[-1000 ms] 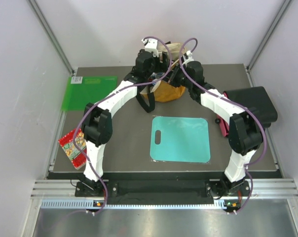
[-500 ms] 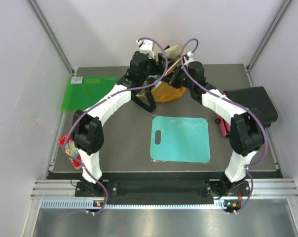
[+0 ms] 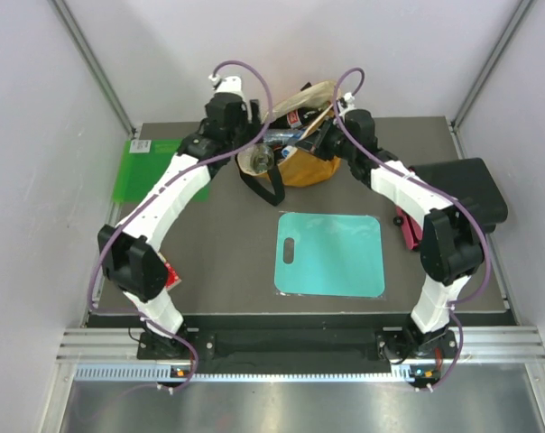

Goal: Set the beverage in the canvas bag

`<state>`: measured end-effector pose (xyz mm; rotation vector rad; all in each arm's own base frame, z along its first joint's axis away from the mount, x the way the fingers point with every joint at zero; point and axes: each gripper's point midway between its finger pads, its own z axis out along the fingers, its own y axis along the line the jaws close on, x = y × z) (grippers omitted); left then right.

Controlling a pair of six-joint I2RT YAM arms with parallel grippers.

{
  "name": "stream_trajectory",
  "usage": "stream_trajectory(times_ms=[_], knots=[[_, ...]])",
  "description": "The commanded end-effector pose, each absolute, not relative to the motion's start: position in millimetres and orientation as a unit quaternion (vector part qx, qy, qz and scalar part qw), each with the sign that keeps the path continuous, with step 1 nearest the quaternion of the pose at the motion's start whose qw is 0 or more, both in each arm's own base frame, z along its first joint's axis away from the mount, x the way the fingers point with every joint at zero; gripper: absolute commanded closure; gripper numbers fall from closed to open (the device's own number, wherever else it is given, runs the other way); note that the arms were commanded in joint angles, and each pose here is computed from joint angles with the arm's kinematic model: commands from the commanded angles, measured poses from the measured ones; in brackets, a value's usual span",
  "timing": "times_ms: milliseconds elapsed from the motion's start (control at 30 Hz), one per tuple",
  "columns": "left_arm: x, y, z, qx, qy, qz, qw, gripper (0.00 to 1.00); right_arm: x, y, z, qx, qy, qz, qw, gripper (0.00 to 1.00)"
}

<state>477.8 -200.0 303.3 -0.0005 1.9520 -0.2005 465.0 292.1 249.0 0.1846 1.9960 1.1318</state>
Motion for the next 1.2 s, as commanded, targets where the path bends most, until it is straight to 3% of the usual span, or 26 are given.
stream_trajectory(times_ms=[0, 200, 433, 467, 533, 567, 600, 633, 700, 933, 1167], knots=[[448, -155, 278, -0.049, 0.863, -0.064, 0.499, 0.20, 460, 270, 442, 0.021, 0.622, 0.527, 0.579, 1.00], [445, -176, 241, -0.045, 0.874, -0.131, 0.467, 0.20, 464, 268, 444, 0.025, 0.621, 0.523, 0.583, 1.00], [470, -188, 204, -0.073, 0.885, -0.136, 0.439, 0.28, 470, 271, 450, 0.030, 0.616, 0.528, 0.584, 1.00], [474, -190, 203, -0.075, 0.885, -0.140, 0.438, 0.44, 472, 271, 450, 0.030, 0.615, 0.528, 0.584, 1.00], [490, -197, 209, -0.079, 0.880, -0.149, 0.444, 0.63, 476, 272, 450, 0.029, 0.615, 0.528, 0.586, 1.00], [497, -197, 214, -0.082, 0.877, -0.151, 0.450, 0.85, 479, 273, 450, 0.028, 0.615, 0.526, 0.587, 1.00], [505, -199, 211, -0.084, 0.876, -0.151, 0.450, 0.95, 483, 273, 445, 0.027, 0.624, 0.517, 0.585, 1.00], [518, -201, 236, -0.092, 0.858, -0.161, 0.479, 1.00, 492, 276, 448, 0.024, 0.625, 0.515, 0.587, 1.00], [537, -203, 255, -0.100, 0.839, -0.179, 0.504, 1.00, 503, 275, 448, 0.023, 0.627, 0.512, 0.587, 1.00], [583, -211, 406, -0.111, 0.721, -0.258, 0.633, 1.00, 533, 264, 486, 0.029, 0.594, 0.525, 0.609, 1.00], [591, -216, 403, -0.107, 0.709, -0.267, 0.644, 1.00, 521, 258, 468, 0.032, 0.591, 0.528, 0.608, 1.00]])
